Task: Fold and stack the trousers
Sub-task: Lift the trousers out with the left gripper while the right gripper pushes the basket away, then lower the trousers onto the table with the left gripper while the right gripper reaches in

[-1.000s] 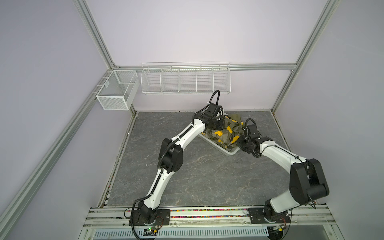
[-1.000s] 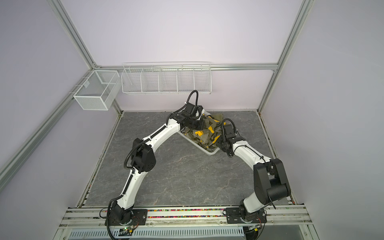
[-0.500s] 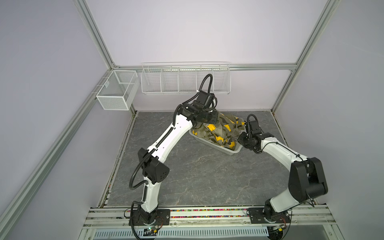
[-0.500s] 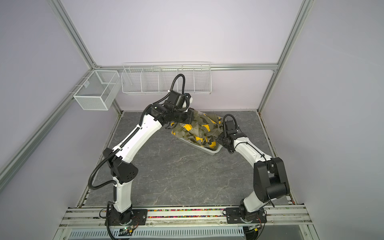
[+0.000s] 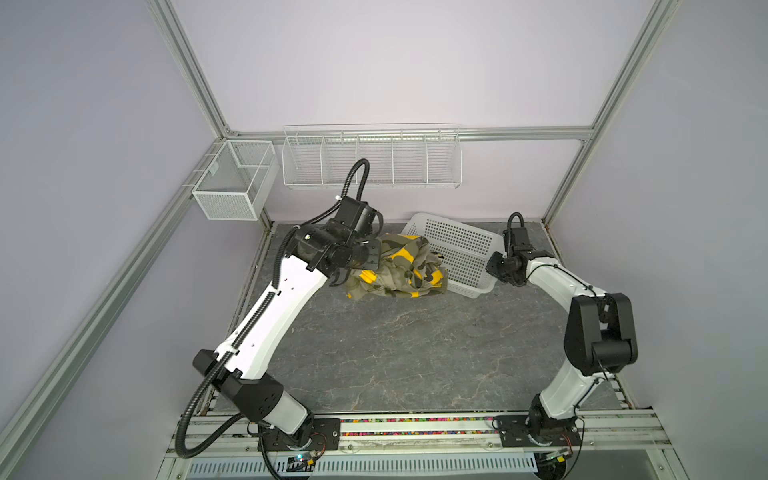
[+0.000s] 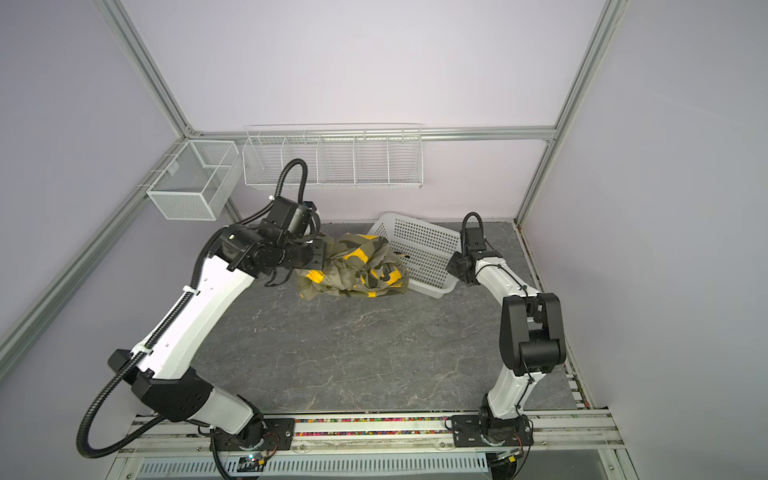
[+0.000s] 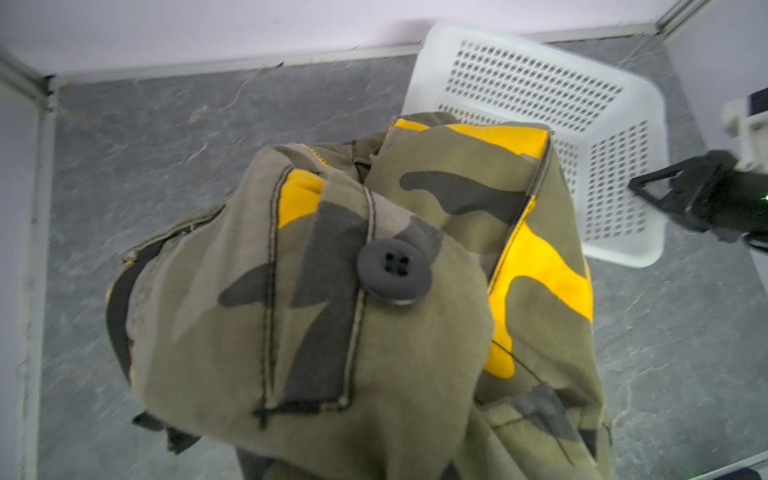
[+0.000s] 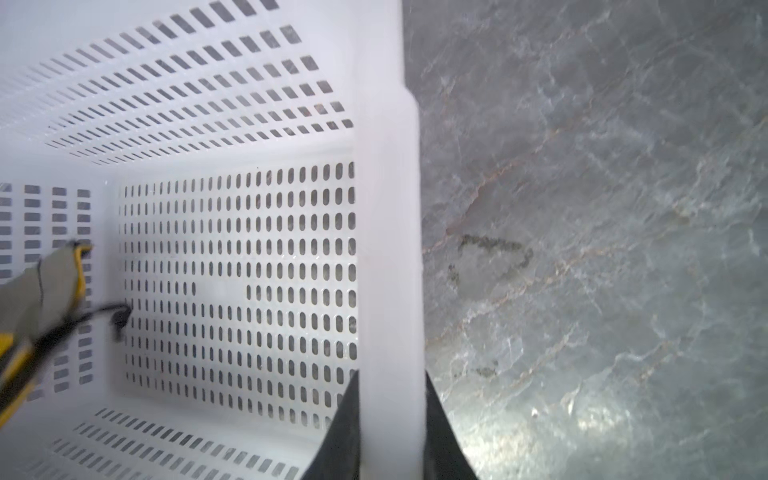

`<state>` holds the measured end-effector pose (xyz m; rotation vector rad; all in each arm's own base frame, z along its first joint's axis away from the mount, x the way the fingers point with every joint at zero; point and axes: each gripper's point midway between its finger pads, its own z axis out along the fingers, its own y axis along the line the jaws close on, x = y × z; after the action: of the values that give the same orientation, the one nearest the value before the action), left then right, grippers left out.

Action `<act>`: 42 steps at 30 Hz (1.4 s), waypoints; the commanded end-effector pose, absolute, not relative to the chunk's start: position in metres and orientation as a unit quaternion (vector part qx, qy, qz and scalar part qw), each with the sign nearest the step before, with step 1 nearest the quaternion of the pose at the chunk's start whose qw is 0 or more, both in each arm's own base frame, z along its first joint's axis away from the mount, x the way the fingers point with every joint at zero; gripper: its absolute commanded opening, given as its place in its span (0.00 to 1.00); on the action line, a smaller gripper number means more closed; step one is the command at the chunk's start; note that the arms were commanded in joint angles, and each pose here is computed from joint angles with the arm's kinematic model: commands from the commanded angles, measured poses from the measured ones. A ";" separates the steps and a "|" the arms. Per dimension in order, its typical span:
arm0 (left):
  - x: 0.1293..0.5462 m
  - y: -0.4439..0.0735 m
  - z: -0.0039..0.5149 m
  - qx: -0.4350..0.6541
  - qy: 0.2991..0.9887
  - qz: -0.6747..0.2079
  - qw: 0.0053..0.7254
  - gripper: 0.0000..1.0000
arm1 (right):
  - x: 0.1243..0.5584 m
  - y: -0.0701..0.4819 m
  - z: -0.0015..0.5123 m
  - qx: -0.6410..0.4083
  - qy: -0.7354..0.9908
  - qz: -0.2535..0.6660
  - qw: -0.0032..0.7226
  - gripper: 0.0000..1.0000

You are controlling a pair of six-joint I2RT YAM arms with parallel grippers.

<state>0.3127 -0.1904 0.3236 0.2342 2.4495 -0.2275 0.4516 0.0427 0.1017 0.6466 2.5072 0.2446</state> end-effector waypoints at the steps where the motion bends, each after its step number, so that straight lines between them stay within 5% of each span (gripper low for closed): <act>1: 0.279 -0.148 0.313 0.054 0.950 -0.050 0.304 0.00 | 0.478 0.019 0.108 0.228 0.924 0.063 0.300 0.19; 5: 0.261 -0.145 0.287 0.048 0.955 -0.076 0.282 0.00 | 0.501 0.014 0.103 0.197 0.932 0.068 0.298 0.20; 15: 0.271 -0.246 0.243 0.038 0.921 -0.299 0.247 0.00 | 0.552 0.001 0.100 0.119 0.941 0.067 0.309 0.23; 24: 0.285 -0.314 0.252 0.028 0.889 -0.384 0.248 0.00 | 0.554 0.016 0.142 0.071 0.933 0.118 0.333 0.57; 30: 0.291 -0.292 0.233 0.037 0.910 -0.326 0.253 0.43 | 0.507 0.028 0.180 0.051 0.926 0.154 0.340 0.86; 32: 0.290 -0.281 0.229 0.046 0.917 -0.309 0.249 0.51 | 0.485 0.036 0.189 0.049 0.921 0.177 0.343 0.87; 42: 0.292 -0.213 0.234 0.124 0.941 -0.185 0.254 0.66 | 0.346 0.127 0.183 -0.015 0.900 0.301 0.314 0.92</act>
<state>0.2956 -0.2336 0.2273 0.2160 2.5476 -0.6444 0.3760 0.0948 0.1935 0.0304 2.3560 0.6674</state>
